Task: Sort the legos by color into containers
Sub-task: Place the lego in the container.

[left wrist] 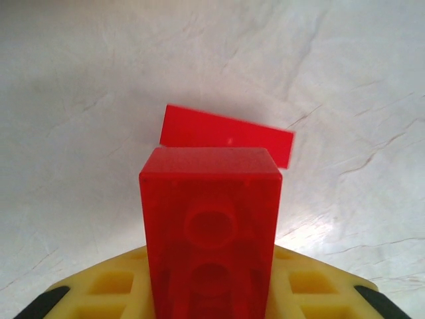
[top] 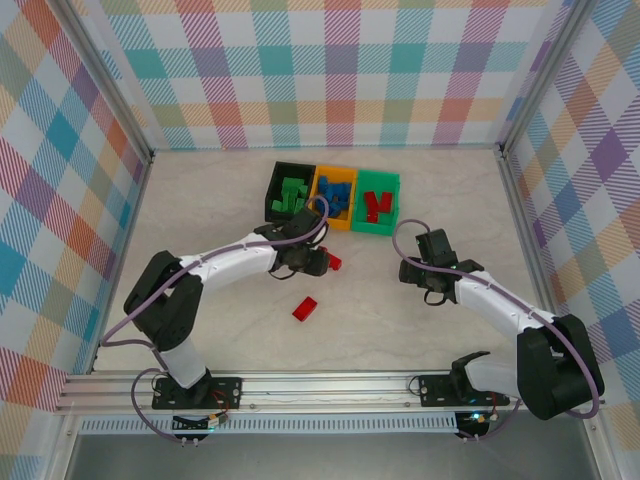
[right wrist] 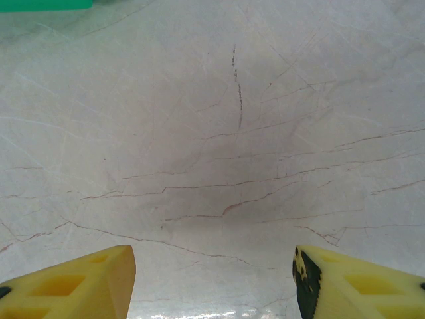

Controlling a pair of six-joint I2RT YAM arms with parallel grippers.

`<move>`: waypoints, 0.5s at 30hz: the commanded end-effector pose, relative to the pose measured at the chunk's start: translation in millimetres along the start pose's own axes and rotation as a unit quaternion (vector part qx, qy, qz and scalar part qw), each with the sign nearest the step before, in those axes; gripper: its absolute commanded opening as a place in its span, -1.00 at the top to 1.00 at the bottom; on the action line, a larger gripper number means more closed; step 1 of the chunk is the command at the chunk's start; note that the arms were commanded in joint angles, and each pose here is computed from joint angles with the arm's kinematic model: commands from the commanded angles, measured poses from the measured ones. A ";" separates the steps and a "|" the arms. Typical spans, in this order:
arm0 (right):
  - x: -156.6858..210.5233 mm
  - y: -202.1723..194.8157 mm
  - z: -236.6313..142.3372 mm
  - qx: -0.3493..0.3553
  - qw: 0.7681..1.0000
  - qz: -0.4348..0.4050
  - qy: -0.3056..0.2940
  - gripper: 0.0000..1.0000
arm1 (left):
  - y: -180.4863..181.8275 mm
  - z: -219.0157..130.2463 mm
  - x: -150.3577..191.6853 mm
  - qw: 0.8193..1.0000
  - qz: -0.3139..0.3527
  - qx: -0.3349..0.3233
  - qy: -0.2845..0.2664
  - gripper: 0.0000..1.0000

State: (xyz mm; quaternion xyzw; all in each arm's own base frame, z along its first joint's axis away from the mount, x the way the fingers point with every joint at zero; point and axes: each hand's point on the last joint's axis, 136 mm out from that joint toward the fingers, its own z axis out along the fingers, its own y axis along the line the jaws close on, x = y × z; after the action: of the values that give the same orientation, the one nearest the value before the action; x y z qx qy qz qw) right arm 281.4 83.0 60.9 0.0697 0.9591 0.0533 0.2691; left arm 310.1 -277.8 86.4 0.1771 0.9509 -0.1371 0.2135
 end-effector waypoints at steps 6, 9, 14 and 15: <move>-2.2 1.7 1.2 -0.007 1.000 0.010 -0.003 -0.29 | -31.8 -34.7 -42.3 0.994 -0.014 0.072 -0.075 1.00; -2.1 2.5 2.3 -0.008 1.000 0.009 0.000 -0.30 | -41.7 -42.2 -58.1 0.992 -0.017 0.088 -0.091 1.00; -1.5 3.4 2.9 -0.010 1.000 0.007 0.002 -0.30 | -54.0 -46.2 -85.5 0.988 -0.021 0.104 -0.114 1.00; -1.8 4.1 2.9 -0.012 1.000 0.006 0.002 -0.30 | -56.0 -44.9 -90.9 0.988 -0.021 0.104 -0.115 1.00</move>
State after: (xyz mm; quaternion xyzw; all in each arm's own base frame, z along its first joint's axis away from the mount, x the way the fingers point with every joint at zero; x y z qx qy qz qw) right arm 280.6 84.2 58.6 0.0683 0.9604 0.0553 0.2643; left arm 336.6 -319.8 160.3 0.1651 0.9155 -0.2326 0.2837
